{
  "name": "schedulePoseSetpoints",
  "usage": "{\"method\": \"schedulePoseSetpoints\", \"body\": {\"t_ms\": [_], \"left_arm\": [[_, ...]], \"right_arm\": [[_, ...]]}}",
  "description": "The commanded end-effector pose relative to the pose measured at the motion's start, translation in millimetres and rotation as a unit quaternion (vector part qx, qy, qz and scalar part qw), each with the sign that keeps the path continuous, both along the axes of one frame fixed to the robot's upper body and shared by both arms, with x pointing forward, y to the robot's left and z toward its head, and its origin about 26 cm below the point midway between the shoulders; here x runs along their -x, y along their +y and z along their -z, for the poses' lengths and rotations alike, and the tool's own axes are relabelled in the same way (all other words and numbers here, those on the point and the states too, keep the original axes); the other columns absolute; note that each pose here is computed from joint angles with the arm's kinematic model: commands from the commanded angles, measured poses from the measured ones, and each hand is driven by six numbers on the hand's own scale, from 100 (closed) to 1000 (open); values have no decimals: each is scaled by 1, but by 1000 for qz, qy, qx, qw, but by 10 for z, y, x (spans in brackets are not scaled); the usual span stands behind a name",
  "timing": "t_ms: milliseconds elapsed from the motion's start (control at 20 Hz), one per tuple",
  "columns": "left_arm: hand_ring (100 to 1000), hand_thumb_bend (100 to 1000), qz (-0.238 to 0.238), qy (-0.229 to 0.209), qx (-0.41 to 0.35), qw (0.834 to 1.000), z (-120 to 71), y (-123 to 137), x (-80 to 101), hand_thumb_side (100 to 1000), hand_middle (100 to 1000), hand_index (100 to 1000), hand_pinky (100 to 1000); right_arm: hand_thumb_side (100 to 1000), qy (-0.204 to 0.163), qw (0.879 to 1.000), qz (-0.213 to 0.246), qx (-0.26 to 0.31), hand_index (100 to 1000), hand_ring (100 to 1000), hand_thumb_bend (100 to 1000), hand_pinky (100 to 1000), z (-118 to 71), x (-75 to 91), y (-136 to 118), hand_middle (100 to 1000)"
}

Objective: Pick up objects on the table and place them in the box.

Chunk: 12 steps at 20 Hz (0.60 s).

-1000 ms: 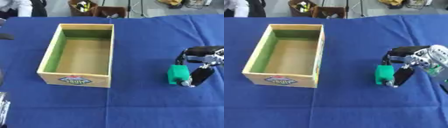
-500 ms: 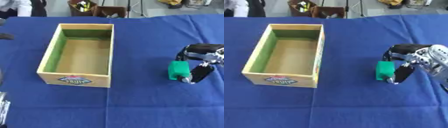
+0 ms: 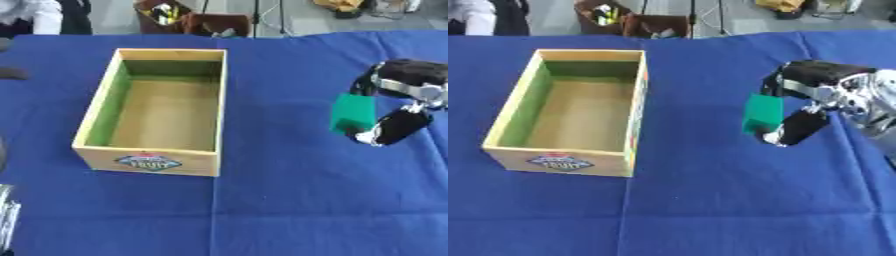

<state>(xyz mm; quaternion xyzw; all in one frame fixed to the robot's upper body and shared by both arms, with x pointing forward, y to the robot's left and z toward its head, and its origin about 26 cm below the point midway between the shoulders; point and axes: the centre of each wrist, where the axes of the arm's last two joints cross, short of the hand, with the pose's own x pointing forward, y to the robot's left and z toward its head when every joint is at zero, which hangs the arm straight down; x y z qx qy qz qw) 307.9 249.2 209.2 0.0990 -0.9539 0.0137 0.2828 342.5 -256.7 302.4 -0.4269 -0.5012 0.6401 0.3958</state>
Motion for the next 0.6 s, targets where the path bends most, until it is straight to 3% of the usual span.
{"method": "schedulePoseSetpoints", "body": {"t_ms": [50, 300, 600], "left_arm": [[715, 100, -1, -12, -7, 1000, -68, 15, 27, 957, 864, 803, 520], [715, 100, -1, -9, -9, 1000, -58, 19, 30, 957, 865, 803, 519], [716, 100, 1, -6, -9, 1000, -46, 13, 32, 957, 865, 803, 519]], "right_arm": [[395, -51, 998, -16, -13, 460, 744, 100, 755, -275, 119, 75, 417], [408, -95, 994, -52, -5, 448, 739, 100, 752, -503, 172, 301, 403], [410, -101, 991, -89, -27, 450, 739, 100, 759, -664, 3, 715, 401]]}}
